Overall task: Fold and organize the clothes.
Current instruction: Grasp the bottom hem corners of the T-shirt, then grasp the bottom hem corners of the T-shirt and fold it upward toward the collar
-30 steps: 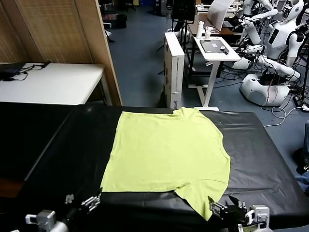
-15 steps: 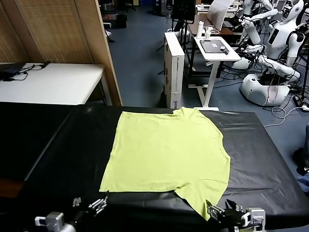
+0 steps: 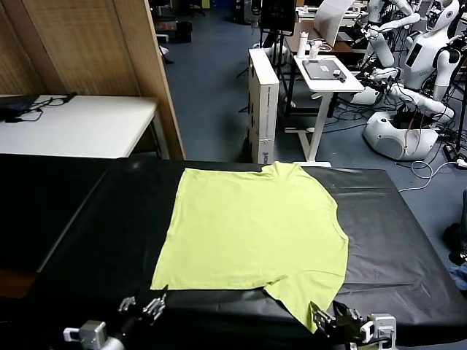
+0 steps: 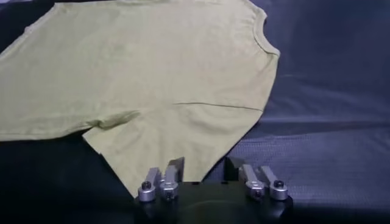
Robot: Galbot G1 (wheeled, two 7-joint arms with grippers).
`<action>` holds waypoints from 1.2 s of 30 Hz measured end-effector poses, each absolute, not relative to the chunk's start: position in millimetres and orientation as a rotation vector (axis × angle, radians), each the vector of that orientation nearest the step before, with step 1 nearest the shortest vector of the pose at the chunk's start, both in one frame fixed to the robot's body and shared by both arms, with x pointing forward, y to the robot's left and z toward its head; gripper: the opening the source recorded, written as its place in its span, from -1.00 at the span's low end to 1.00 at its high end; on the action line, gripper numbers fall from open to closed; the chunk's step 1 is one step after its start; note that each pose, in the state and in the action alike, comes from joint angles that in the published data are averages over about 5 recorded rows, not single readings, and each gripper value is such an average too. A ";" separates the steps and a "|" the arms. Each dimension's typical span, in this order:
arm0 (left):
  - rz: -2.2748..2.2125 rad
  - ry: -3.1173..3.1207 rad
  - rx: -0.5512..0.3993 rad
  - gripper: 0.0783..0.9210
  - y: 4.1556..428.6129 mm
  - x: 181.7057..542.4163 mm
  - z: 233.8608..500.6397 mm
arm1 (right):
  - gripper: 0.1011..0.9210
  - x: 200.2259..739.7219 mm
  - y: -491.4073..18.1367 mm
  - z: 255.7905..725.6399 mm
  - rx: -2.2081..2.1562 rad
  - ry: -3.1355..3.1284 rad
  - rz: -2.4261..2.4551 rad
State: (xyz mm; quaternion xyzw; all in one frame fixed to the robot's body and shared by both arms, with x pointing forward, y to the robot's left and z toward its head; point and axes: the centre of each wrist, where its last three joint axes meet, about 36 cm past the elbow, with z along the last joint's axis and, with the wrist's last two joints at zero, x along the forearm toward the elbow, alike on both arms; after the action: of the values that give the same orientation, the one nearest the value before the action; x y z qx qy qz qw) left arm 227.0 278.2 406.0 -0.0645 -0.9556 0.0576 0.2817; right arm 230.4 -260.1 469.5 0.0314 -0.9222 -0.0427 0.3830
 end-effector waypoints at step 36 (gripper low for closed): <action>0.260 -2.738 -0.129 -0.84 275.3 220.9 453.1 | -0.91 265.5 -281.0 487.6 0.249 -2.693 -0.082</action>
State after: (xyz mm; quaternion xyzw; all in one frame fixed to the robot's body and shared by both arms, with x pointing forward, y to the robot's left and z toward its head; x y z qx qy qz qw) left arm 220.9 275.3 453.1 -0.0458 -0.9757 0.0925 0.1932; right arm 265.5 -281.0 487.6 0.0898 -0.9717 -0.0296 0.2164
